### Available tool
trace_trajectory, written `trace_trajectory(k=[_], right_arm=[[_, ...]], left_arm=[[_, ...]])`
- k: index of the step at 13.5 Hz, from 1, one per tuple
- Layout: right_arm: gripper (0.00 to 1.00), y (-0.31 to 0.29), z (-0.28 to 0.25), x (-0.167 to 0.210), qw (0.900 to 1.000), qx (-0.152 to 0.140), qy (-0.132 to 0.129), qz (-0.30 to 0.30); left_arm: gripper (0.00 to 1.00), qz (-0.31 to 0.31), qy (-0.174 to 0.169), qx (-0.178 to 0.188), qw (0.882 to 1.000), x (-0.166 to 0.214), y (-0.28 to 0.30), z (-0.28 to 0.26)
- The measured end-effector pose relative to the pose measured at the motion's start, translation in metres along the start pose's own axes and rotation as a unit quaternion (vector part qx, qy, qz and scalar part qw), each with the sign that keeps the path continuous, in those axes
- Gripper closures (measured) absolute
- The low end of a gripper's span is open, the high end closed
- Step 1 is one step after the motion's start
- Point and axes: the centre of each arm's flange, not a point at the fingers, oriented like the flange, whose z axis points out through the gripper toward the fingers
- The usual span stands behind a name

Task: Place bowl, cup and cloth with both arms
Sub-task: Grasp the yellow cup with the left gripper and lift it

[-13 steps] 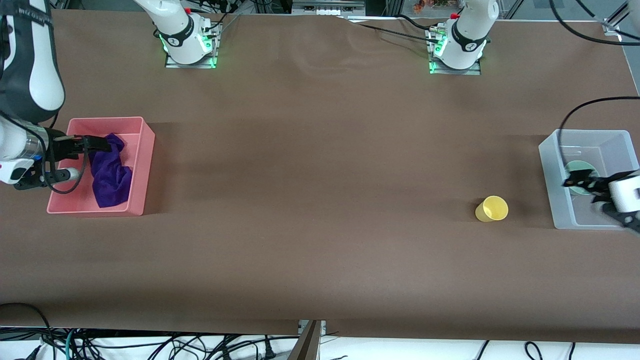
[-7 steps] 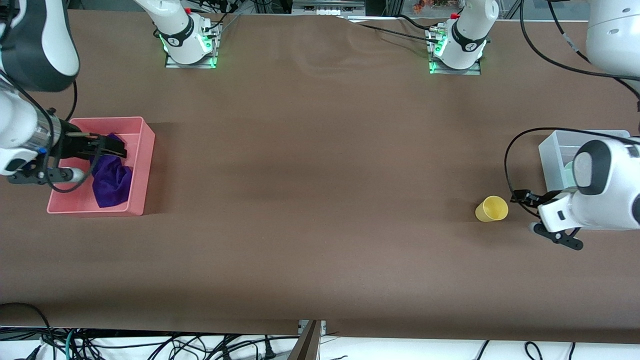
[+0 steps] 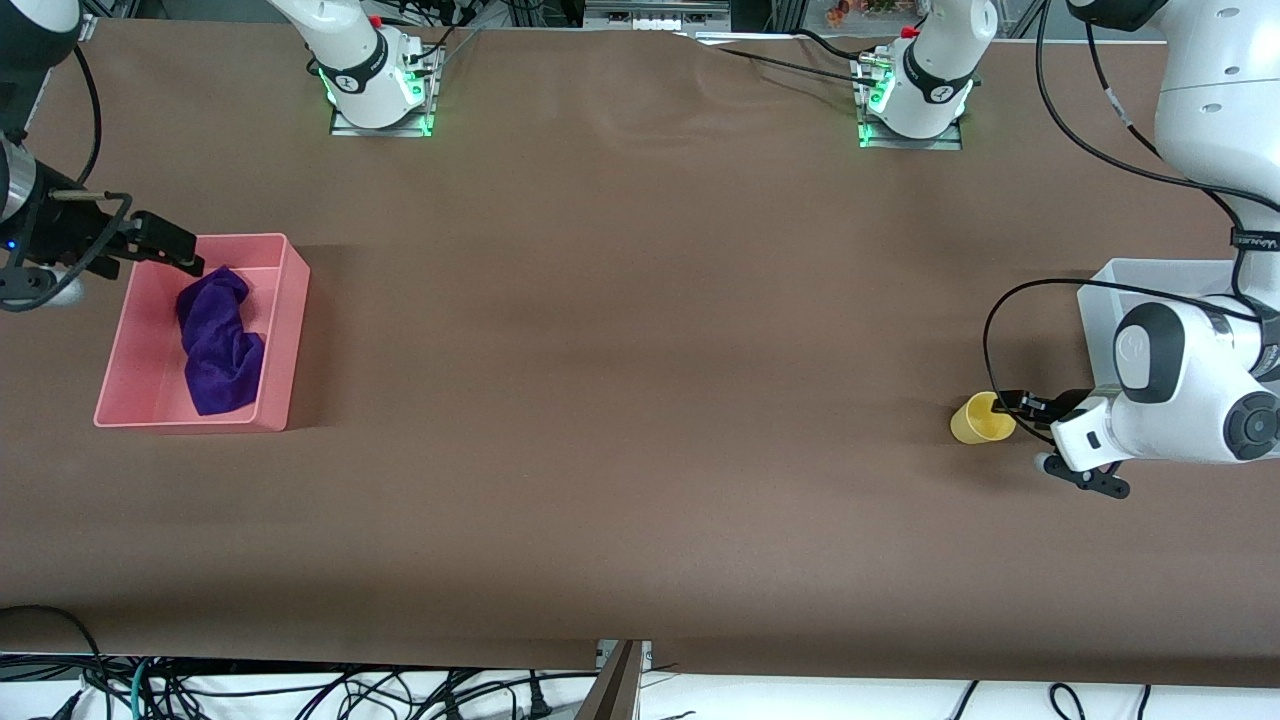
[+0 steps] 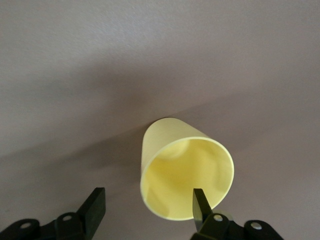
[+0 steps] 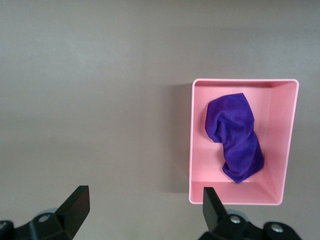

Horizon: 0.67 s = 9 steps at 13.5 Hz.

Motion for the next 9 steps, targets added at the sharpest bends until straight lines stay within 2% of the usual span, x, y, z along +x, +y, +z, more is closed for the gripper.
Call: trace_trajectory(k=[1, 3, 7, 9], right_arm=[[0.00, 0.001, 0.000, 0.000, 1.000, -0.005, -0.002, 0.000], [0.00, 0.001, -0.001, -0.001, 1.000, -0.007, -0.001, 0.000], [0.00, 0.002, -0.007, -0.006, 1.000, -0.008, 0.000, 0.001], [0.00, 0.004, -0.007, -0.006, 1.000, -0.009, -0.002, 0.003]], left_arm=[[0.28, -0.001, 0.005, -0.001, 1.000, 0.001, -0.001, 0.002], [0.54, -0.003, 0.009, 0.000, 1.000, 0.001, -0.003, 0.004], [0.97, -0.006, 0.014, 0.001, 1.000, 0.000, -0.006, 0.000], [0.97, -0.006, 0.010, 0.000, 1.000, -0.002, -0.006, -0.009]])
